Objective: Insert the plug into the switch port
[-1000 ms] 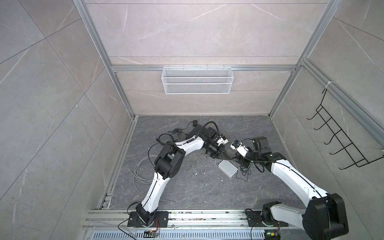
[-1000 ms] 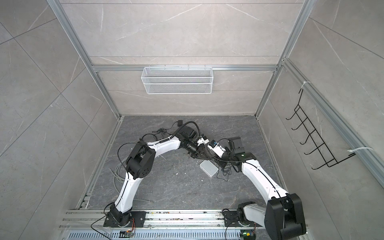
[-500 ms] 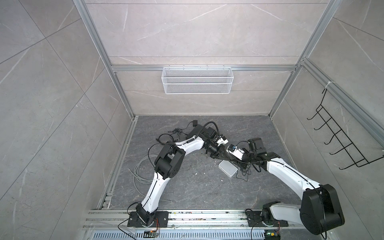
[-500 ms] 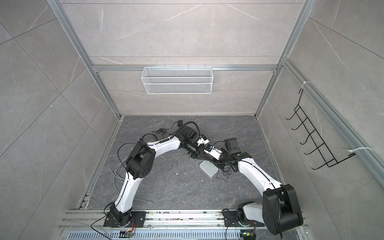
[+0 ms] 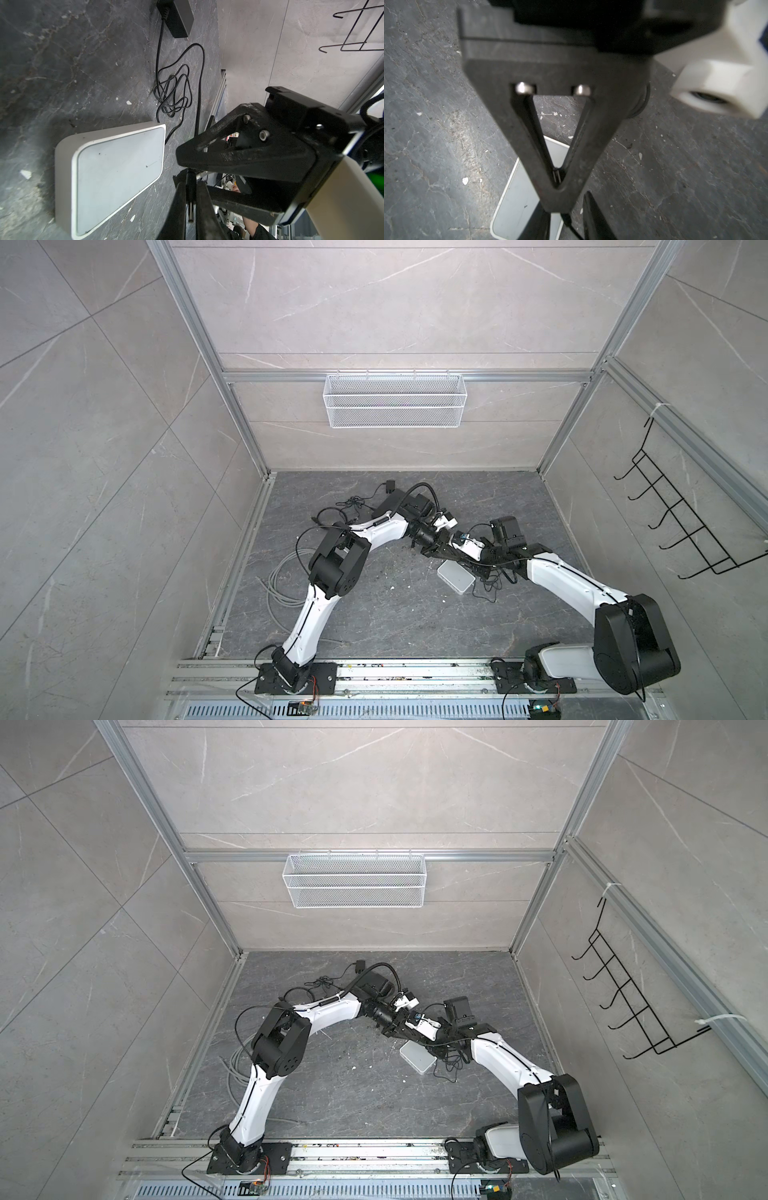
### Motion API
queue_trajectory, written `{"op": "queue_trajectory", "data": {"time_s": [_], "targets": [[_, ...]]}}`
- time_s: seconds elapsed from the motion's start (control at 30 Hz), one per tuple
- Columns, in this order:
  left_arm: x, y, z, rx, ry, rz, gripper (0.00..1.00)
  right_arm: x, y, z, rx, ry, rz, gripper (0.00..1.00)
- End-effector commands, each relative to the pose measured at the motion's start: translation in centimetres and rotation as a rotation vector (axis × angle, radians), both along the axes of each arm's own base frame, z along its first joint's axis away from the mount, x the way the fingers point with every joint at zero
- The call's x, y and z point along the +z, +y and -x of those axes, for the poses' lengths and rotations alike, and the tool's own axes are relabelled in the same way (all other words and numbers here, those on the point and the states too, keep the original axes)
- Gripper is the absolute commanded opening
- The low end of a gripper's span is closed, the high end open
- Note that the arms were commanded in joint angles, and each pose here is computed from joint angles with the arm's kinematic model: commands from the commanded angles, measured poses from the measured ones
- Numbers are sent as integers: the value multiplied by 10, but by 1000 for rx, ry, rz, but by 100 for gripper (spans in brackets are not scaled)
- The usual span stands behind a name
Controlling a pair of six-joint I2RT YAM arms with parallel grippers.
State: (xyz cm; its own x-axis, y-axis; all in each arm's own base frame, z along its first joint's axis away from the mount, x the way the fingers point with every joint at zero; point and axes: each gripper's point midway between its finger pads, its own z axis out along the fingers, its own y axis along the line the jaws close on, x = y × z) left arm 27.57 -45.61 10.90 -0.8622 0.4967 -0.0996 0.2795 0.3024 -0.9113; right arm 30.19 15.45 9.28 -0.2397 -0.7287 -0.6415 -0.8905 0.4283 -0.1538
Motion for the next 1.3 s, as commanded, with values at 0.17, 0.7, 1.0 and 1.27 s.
{"op": "queue_trajectory", "data": {"time_s": [0.17, 0.7, 1.0, 1.27], "targets": [[31, 3, 1, 5, -8, 52, 5, 8, 3, -4, -3, -33, -6, 12], [15, 41, -65, 291, -123, -57, 43, -21, -19, 26, -124, 234, 98, 4], [-9, 31, -60, 290, -205, -172, 44, -31, -39, 68, -214, 465, 192, 3], [-26, 17, -47, 256, -209, -202, 44, -46, -36, 90, -150, 541, 223, 3]]}}
